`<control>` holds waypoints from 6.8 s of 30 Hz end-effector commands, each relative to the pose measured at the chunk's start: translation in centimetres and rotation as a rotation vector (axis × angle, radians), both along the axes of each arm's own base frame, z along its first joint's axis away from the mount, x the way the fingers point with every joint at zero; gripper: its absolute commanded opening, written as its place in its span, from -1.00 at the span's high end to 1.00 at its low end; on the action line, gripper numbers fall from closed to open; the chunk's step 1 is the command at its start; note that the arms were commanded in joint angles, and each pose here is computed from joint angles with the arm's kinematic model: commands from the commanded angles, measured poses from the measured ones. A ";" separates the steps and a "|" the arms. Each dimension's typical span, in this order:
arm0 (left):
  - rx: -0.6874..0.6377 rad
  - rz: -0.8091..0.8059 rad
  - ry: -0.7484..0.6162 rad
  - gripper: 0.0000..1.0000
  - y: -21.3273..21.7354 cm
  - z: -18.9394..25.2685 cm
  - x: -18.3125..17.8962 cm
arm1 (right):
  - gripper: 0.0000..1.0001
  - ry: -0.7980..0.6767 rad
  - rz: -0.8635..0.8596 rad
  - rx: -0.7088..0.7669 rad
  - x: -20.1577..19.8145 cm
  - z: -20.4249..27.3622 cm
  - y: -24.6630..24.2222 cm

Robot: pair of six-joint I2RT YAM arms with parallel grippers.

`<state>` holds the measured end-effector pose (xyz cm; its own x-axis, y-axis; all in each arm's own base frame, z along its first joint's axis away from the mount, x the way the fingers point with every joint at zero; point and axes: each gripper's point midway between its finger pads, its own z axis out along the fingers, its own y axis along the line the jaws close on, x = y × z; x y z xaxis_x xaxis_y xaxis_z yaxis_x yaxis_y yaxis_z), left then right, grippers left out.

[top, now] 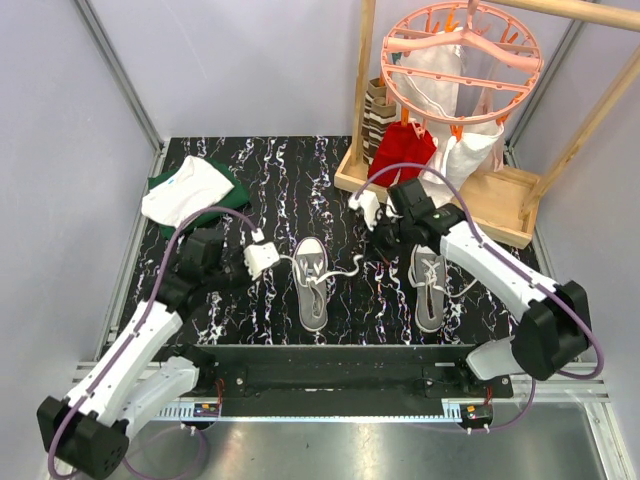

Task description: Tie the shoes

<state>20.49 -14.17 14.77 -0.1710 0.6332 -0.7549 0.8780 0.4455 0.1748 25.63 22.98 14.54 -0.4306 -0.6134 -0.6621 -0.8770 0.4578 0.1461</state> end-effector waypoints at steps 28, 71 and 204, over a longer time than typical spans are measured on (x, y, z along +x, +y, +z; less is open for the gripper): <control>0.155 -0.713 -0.408 1.00 0.8 -0.7 -9.6 | 1.00 0.321 0.260 0.363 -2.8 4.1 25.5; -0.028 -0.023 -0.090 1.00 -1.8 4.4 4.2 | -0.54 0.147 -0.027 0.419 6.5 10.3 9.9; 0.179 0.215 0.775 1.00 5.8 -8.6 2.7 | 1.00 0.109 0.161 0.066 -7.5 -2.3 11.5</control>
<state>24.50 -9.61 5.23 -0.7957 0.5467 -0.2607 0.6040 0.6846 -0.4080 18.48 35.04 10.20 -0.2911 -0.7171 -0.6333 -0.9567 0.2184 0.1925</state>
